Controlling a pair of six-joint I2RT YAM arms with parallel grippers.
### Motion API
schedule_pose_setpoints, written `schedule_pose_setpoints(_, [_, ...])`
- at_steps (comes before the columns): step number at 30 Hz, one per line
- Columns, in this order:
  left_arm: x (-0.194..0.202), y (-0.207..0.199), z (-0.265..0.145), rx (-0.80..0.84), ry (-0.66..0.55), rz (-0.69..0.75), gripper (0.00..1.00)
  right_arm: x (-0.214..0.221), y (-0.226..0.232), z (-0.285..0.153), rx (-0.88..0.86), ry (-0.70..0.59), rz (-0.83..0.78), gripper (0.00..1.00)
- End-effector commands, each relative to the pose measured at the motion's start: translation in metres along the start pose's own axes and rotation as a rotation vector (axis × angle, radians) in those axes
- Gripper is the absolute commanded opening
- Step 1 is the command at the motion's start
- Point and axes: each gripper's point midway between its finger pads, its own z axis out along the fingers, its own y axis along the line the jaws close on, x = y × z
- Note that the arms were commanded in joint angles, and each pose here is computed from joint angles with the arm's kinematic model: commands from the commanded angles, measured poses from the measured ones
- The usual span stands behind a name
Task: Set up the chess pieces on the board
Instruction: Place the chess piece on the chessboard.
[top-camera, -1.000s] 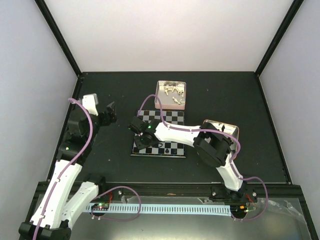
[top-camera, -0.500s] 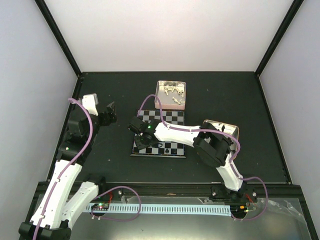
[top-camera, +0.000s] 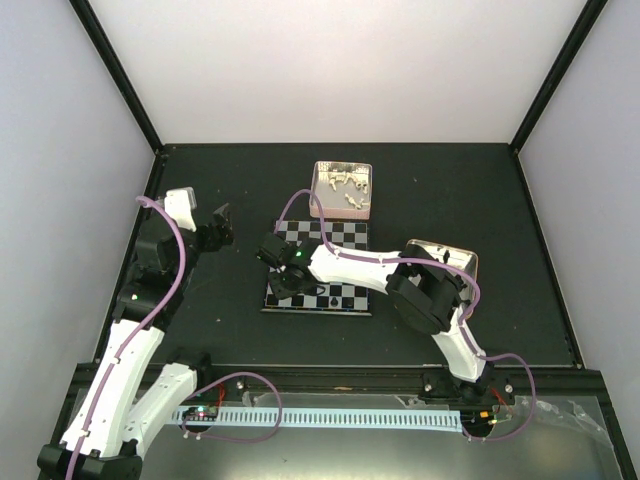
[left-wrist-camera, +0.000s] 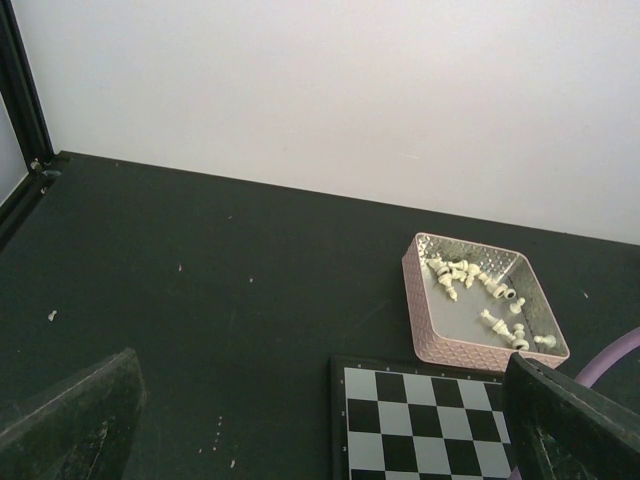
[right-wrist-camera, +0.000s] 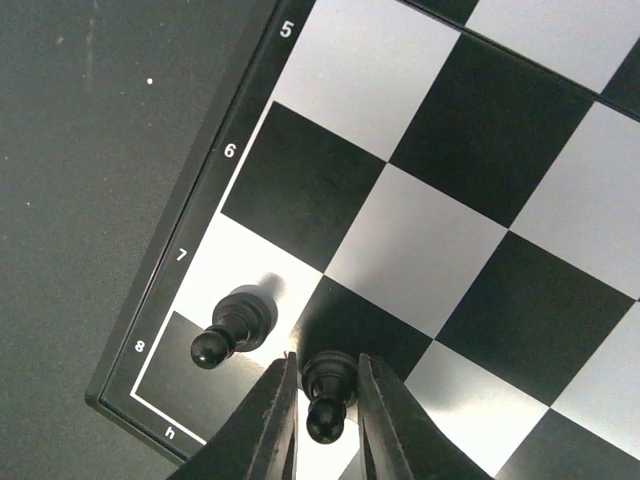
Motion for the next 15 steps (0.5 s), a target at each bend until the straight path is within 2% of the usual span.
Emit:
schedule_pose_setpoints(1, [-0.009, 0.0, -0.004, 0.005, -0.037, 0.007, 0.99, -0.006, 0.008, -0.009, -0.026, -0.013, -0.003, 0.2])
schedule_pose_setpoints(9, [-0.01, 0.0, -0.005, 0.0, -0.042, 0.007, 0.99, -0.025, 0.009, -0.045, -0.041, -0.095, 0.032, 0.25])
schedule_pose_setpoints(15, [-0.011, 0.002, -0.006, -0.009, -0.044, 0.006, 0.99, -0.033, -0.017, -0.087, -0.044, -0.197, 0.091, 0.28])
